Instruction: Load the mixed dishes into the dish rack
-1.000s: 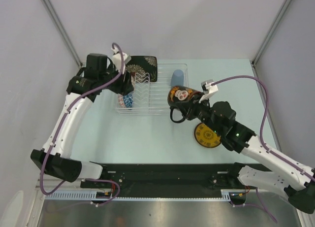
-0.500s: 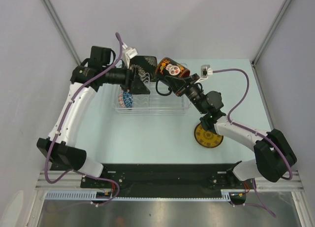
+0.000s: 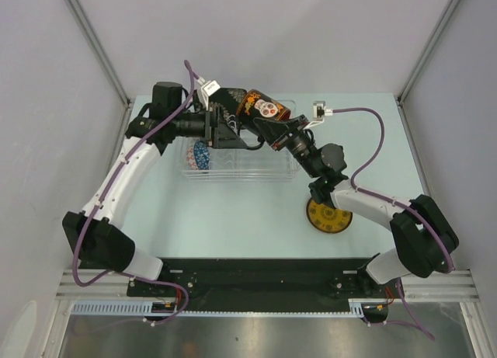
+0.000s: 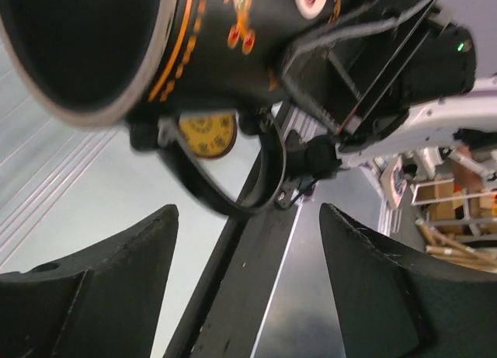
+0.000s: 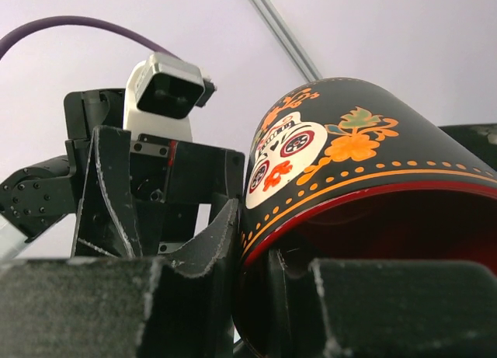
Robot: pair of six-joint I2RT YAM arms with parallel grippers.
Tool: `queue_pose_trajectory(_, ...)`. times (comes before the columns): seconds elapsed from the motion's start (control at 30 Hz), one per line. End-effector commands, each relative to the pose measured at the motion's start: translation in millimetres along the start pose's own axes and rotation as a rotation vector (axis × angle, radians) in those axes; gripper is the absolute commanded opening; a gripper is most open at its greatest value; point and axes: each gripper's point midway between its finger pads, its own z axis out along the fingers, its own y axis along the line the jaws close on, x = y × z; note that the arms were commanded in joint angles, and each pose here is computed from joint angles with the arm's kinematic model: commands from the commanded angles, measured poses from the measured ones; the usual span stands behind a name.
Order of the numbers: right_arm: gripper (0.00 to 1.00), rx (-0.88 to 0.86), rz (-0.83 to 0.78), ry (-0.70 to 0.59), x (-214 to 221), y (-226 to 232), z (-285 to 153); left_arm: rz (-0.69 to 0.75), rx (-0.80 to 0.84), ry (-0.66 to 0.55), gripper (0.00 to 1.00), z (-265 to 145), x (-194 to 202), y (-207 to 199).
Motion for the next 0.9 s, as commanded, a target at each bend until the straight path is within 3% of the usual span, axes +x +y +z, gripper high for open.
queue_pose_trajectory(0.0, 0.0, -0.387, -0.005, -0.384, -107.3, 112.4, -3.4, 0.012, 0.088, -0.079, 0.79, 7.9, -21.2, -28.3)
queue_pose_trajectory(0.17, 0.0, -0.41, 0.032, -0.378, -105.4, 116.9, -1.0, -0.01, 0.05, -0.071, 0.84, 17.8, -14.4, -19.9)
queue_pose_trajectory(0.47, 0.0, -0.442, 0.155, -0.37, -100.9, 120.5, 4.9, 0.002, 0.071, -0.064, 0.81, 28.2, -19.0, -29.5)
queue_pose_trajectory(0.57, 0.0, -0.444, 0.177, -0.372, -100.2, 122.6, 5.0, -0.001, 0.067, -0.074, 0.68, 28.4, -21.6, -29.5)
queue_pose_trajectory(0.7, 0.0, -0.44, 0.209, -0.373, -97.4, 122.6, 6.5, -0.024, 0.045, -0.109, 0.35, 26.8, -31.6, -29.1)
queue_pose_trajectory(0.87, 0.0, -0.428, 0.253, -0.36, -89.5, 119.0, 9.7, -0.037, 0.012, -0.142, 0.29, 24.9, -42.7, -27.7)
